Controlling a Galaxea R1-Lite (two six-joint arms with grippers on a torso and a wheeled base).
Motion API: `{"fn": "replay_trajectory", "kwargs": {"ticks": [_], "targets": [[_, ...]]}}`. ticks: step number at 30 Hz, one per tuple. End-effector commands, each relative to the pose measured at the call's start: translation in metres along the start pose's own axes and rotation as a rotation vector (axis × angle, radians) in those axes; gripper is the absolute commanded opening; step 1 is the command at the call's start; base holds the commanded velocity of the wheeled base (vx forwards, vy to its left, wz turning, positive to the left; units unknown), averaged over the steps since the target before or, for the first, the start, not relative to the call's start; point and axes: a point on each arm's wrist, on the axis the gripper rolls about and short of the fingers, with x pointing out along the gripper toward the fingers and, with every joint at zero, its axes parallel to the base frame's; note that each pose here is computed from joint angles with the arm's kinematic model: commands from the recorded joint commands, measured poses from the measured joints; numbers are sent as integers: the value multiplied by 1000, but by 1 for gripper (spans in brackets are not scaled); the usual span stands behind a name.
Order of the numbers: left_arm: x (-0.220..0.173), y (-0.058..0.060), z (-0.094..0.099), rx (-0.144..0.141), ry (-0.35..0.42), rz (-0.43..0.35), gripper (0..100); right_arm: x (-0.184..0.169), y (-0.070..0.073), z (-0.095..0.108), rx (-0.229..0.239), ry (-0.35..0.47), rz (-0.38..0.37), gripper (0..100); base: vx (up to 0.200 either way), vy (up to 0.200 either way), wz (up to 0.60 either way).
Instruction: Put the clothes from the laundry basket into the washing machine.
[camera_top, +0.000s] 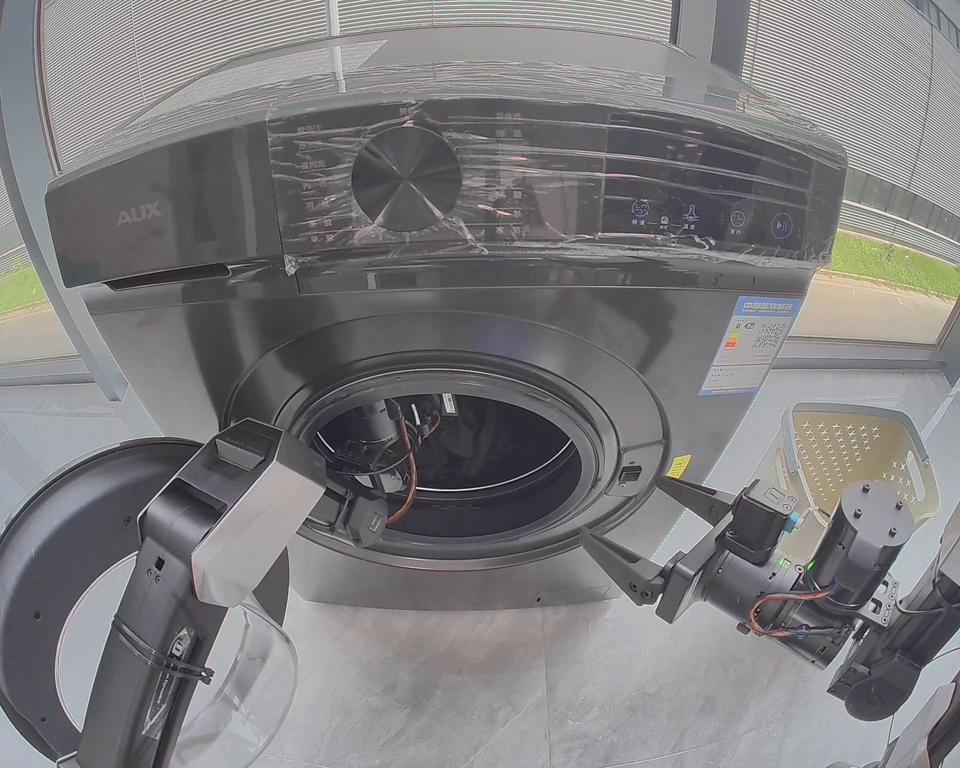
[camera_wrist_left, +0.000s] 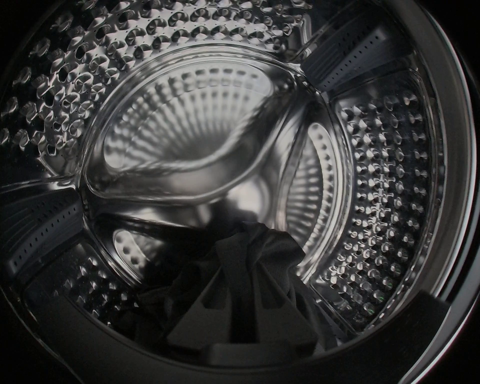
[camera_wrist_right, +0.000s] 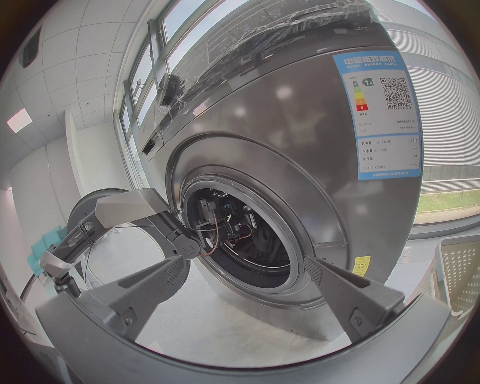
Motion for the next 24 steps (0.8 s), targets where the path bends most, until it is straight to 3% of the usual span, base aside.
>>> {"fn": "replay_trajectory", "kwargs": {"ticks": [1,7,8,14,19,21,22,24], "targets": [[5,9,-8,5,-5,22,0,-1,-2,3,0,-12,-5,100,0,0,0],[3,7,-11,7,9,18,0,-1,-1,3,0,-12,-4,100,0,0,0],[2,6,-12,7,14,17,100,-1,-1,3,0,-14,-4,100,0,0,0],[-3,3,-17,-1,37,10,100,-2,-2,4,-2,-14,-5,100,0,0,0],[-26,-13,-21,6,121,-24,100,-2,-2,4,-2,-14,-5,100,0,0,0],[-26,-13,-21,6,121,-24,100,-2,-2,4,-2,-14,-5,100,0,0,0],[-51,-29,-22,-2,207,-63,100,-2,-2,4,-2,-14,-5,100,0,0,0],[-61,-34,-21,1,237,-77,100,-2,-2,4,0,-14,-5,100,0,0,0]]}}
